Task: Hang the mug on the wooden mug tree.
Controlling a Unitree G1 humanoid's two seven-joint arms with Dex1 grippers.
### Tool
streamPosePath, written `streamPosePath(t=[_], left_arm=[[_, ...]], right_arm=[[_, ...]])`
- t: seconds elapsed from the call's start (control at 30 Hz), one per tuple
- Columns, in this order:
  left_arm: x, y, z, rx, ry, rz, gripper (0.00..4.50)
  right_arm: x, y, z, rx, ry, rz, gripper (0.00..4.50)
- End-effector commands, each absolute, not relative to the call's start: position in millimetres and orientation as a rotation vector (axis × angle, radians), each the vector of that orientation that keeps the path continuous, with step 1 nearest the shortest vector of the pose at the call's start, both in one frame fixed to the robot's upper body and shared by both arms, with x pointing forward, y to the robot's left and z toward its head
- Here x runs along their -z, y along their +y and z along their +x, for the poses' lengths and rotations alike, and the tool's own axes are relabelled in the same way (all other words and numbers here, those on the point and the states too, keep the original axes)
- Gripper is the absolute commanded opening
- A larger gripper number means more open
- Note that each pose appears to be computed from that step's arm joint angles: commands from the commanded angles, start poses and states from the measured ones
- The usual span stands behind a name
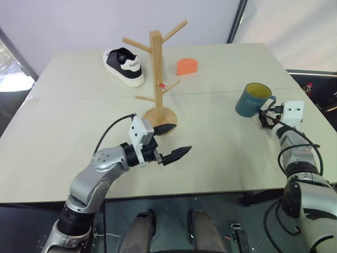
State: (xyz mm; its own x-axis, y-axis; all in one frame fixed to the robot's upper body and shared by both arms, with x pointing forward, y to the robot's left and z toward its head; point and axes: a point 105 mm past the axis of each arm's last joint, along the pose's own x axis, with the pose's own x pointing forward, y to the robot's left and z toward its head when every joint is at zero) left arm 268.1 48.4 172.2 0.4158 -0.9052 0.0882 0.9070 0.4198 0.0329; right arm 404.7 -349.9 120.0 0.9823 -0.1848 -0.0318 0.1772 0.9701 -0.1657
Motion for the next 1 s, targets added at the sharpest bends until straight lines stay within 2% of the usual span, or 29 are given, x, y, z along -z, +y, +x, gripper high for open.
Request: streamPosePath(t=[0.03, 0.23, 0.27, 0.57, 0.7, 0.8, 0.9, 1.0], left_arm=[[-184, 48, 264, 1.151, -0.149, -0.009, 4.5], [-184, 49, 265, 1.145, -0.148, -0.007, 4.5], [-184, 49, 265, 1.144, -0.149, -0.007, 4.5], [-182, 55, 270, 1.115, -0.147, 0.006, 4.5], [-175, 83, 283, 1.001, -0.131, 0.026, 4.5], [-171, 118, 296, 0.867, -0.13, 0.05, 4.5], [-172, 157, 304, 0.755, -0.15, 0.059, 4.5], [-177, 176, 303, 0.734, -0.173, 0.067, 4.5]], right_arm=[[-140, -349, 410, 0.169, -0.02, -0.162, 3.58], [-142, -345, 411, 0.146, -0.034, -0.151, 0.44], [-142, -345, 411, 0.142, -0.037, -0.149, 0.05], [-156, -335, 412, 0.079, -0.096, -0.205, 0.05], [-181, -298, 409, -0.124, -0.201, -0.327, 0.05], [-201, -250, 389, -0.364, -0.257, -0.406, 0.05], [-216, -184, 350, -0.646, -0.272, -0.43, 0.05], [-222, -142, 322, -0.785, -0.237, -0.451, 0.05]])
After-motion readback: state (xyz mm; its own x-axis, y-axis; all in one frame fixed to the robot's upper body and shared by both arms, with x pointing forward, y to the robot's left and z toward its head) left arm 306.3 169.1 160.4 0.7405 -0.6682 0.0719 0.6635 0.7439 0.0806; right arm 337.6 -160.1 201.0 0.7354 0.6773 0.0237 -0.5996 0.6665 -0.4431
